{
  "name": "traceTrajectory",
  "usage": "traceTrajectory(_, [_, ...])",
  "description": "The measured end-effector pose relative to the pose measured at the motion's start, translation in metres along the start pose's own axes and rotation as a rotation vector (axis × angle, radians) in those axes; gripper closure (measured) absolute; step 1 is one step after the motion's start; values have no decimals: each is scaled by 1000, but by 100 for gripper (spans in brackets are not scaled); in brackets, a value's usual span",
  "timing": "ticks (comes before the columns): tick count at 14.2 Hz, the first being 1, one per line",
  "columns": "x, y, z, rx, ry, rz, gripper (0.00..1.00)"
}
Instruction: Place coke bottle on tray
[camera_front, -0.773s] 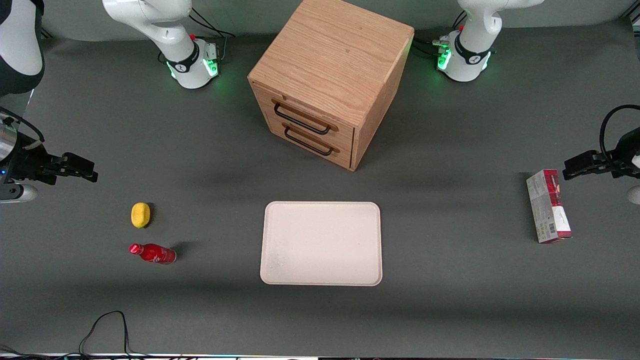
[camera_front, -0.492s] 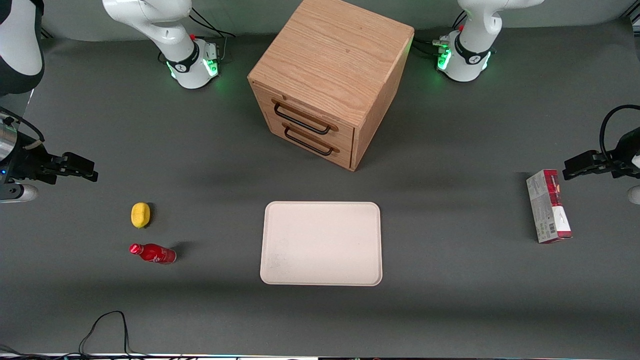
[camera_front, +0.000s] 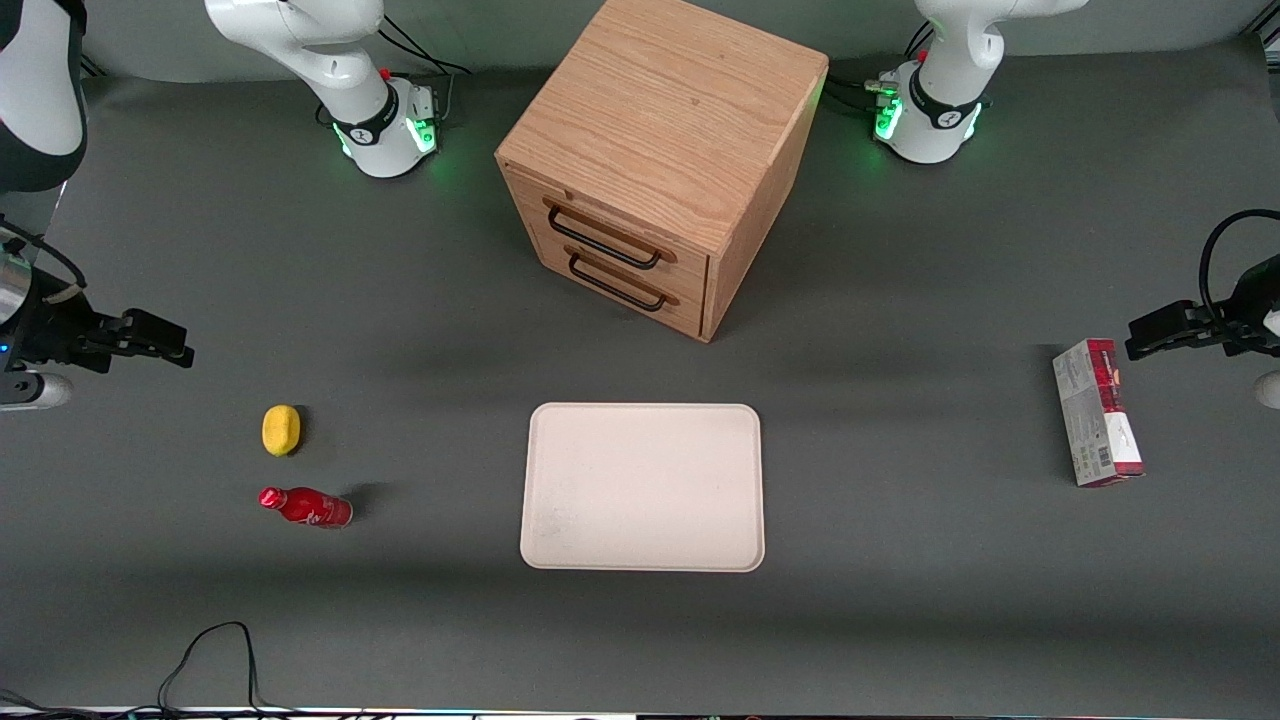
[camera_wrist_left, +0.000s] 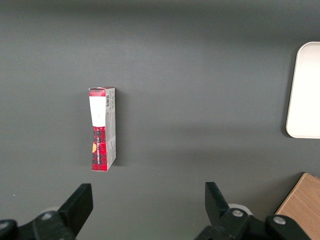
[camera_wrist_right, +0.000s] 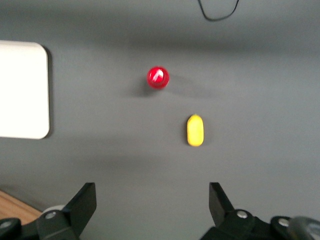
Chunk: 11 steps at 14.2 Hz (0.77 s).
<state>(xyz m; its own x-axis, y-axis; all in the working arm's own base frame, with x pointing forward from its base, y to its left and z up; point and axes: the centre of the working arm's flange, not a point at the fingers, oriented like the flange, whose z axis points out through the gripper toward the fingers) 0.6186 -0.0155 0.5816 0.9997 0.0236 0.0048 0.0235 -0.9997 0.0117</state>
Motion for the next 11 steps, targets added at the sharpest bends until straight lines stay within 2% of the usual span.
traceTrajectory(6, [61,16,29,-9,-6,-9,0])
traceTrajectory(9, [71,15,42,-8,-15,-11,0])
traceTrajectory(11, [75,12,54,-5,-35,-16,0])
